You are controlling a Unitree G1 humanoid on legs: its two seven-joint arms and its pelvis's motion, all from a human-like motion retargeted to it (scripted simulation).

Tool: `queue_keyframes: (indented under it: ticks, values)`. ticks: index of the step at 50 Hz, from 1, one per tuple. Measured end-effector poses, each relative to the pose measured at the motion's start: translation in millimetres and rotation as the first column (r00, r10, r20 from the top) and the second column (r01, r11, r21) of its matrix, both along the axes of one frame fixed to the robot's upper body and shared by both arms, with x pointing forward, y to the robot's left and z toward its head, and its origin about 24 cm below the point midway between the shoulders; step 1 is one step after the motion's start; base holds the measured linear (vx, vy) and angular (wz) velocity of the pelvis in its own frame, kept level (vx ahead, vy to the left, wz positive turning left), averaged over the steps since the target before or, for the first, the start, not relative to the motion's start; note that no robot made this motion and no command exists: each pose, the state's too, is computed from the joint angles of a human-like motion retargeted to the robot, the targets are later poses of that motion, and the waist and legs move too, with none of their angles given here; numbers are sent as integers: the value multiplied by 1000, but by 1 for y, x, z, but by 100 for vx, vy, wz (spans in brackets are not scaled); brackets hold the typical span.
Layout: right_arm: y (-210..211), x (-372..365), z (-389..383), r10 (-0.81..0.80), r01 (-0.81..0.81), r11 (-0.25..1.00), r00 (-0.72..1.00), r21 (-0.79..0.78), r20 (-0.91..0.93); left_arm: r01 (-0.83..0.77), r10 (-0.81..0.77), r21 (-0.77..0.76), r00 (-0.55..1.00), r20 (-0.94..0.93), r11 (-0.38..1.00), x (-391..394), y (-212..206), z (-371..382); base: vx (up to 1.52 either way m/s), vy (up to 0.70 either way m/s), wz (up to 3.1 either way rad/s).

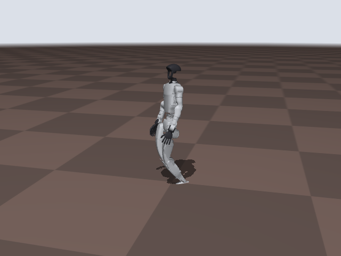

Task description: Walk

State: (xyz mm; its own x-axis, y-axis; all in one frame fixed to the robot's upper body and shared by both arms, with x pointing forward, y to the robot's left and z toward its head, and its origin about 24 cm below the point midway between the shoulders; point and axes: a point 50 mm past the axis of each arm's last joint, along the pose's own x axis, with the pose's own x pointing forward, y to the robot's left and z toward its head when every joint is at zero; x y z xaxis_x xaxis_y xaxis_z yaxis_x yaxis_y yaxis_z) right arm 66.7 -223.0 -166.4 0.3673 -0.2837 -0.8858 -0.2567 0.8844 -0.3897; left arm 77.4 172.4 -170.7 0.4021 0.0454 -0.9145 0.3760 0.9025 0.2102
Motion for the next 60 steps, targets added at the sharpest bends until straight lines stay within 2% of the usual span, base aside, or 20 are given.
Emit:
queue_keyframes:
  ticks: [5,28,40,52,60]
  values:
    - [-2,20,3,7,-7,1000,999,3,45,-5,5,-9,999,49,1000,20,-2,3,-3,0,3]
    - [2,8,1,-64,63,998,997,20,51,6,-8,40,998,68,999,19,12,5,0,-1,-1]
    - [-15,22,8,-58,68,994,992,-83,116,-41,37,36,995,96,998,13,7,5,-5,-2,-33]
    - [-19,81,31,16,21,993,949,-113,316,-119,120,14,992,-41,993,-38,0,-4,-2,1,-11]
    - [-8,80,29,69,-41,994,949,-98,307,-140,144,38,979,-146,989,-68,0,-8,1,1,-2]
